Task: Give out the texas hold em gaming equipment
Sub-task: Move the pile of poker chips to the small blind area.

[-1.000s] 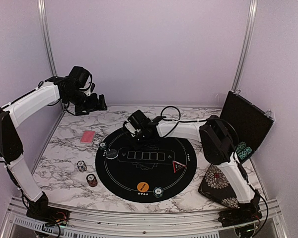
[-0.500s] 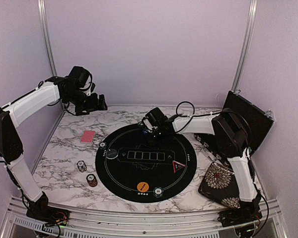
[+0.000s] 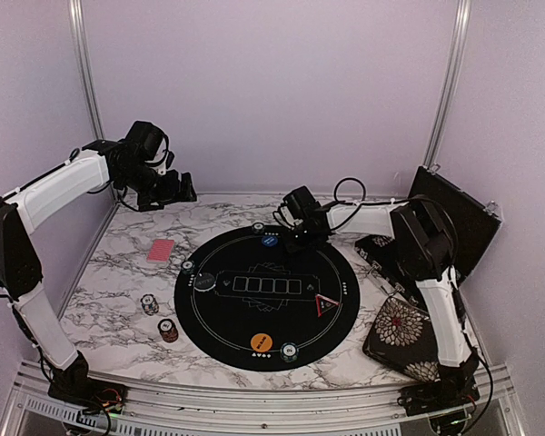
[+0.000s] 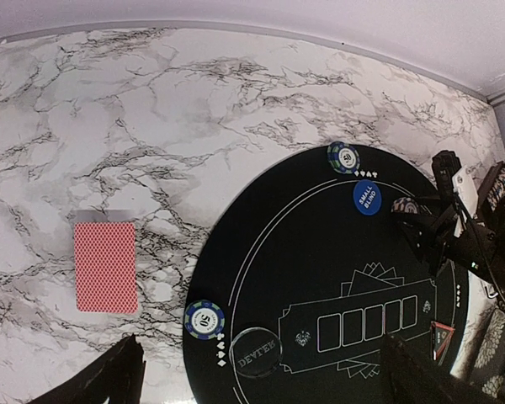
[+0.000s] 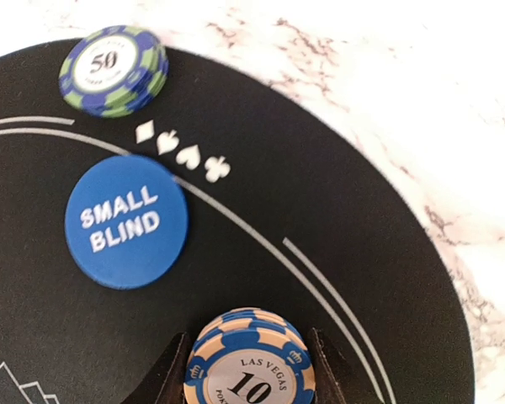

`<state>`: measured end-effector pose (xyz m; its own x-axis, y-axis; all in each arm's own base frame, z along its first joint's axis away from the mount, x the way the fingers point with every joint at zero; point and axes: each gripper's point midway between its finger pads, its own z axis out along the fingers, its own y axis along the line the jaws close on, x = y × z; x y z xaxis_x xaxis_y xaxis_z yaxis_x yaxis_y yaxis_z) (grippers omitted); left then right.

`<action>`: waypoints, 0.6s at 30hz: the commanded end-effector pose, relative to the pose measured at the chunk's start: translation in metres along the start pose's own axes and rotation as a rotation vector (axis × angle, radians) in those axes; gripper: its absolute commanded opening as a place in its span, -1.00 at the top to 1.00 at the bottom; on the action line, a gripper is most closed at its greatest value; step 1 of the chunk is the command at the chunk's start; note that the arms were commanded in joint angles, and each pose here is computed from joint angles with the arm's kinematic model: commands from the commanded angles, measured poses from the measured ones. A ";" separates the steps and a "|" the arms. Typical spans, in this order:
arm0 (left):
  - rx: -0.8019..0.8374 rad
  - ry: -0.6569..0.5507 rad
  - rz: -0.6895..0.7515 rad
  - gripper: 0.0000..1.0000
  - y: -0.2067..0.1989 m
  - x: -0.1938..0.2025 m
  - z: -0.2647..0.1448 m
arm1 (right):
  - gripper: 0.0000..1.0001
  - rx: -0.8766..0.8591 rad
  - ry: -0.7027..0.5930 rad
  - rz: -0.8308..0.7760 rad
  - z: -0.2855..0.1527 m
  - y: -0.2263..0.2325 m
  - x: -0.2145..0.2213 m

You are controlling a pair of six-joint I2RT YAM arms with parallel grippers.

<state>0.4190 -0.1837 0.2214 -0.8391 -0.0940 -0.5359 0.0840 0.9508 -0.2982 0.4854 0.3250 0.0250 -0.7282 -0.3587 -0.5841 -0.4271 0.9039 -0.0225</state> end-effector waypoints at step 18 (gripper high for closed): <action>0.020 -0.004 0.013 -0.98 -0.002 -0.003 0.003 | 0.34 0.081 0.080 -0.011 0.060 -0.032 0.002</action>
<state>0.4188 -0.1845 0.2212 -0.8400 -0.0931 -0.5345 0.0865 0.9496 -0.3013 0.5432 0.3350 0.0260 -0.6946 -0.3303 -0.6391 -0.4011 0.9153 -0.0372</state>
